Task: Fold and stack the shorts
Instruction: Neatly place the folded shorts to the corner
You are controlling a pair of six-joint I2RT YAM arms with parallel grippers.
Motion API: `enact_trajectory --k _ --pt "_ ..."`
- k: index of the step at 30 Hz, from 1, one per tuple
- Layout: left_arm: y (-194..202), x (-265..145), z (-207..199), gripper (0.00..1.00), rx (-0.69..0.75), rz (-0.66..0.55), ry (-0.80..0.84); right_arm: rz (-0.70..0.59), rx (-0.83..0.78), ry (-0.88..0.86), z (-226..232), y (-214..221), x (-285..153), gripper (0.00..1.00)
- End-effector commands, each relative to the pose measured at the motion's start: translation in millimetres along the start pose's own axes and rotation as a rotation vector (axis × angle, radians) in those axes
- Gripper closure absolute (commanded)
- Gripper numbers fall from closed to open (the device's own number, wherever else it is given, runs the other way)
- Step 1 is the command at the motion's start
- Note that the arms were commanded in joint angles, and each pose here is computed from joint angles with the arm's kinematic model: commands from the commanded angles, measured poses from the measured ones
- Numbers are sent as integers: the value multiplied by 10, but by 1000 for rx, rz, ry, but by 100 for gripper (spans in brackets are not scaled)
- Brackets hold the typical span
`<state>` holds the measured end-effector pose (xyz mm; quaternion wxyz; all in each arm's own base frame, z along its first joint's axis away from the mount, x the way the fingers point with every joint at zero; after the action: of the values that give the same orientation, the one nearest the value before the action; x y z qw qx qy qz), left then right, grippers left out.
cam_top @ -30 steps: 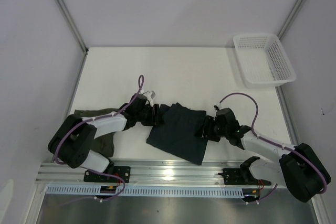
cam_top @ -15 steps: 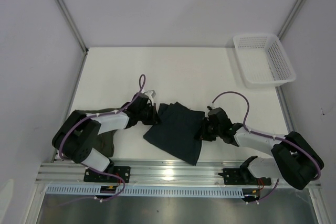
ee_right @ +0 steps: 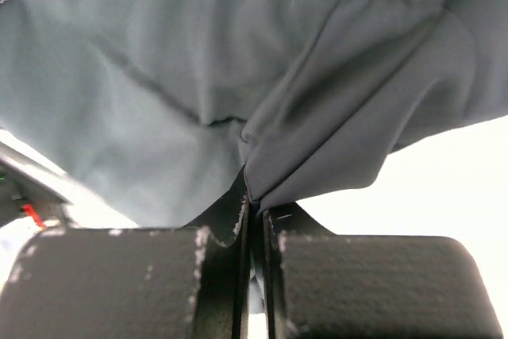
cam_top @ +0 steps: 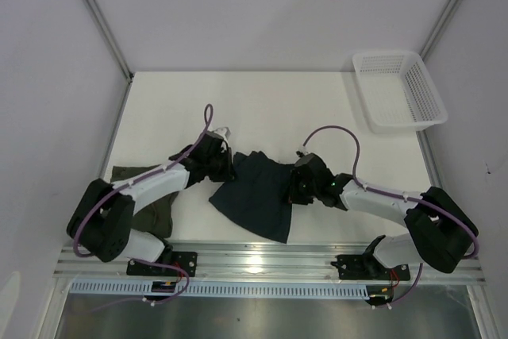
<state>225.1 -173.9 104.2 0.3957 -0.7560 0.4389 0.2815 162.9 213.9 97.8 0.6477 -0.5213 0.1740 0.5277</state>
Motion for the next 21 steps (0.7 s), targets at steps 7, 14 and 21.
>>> enact_trajectory --k 7,14,21 --pt "-510 -1065 -202 100 -8 -212 -74 -123 -116 -126 909 -650 -226 100" --pt "-711 -1611 90 100 -121 -319 -174 -145 -216 -254 1612 -954 -153 100" --pt "-851 -2147 496 100 -248 -458 -336 -151 -275 -382 2192 -1124 76 100"
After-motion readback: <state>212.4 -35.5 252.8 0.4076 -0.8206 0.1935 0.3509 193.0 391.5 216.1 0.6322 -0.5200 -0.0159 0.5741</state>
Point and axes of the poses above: each gripper's point midway between its finger pads, its own x axis out along the fingers, its own z axis along the line the jaws close on, y = z × x, the point moved 8 cm from there along -x, back along the fingers, and after that the axes turned 15 degrees about -x, right-handed, at the moved point
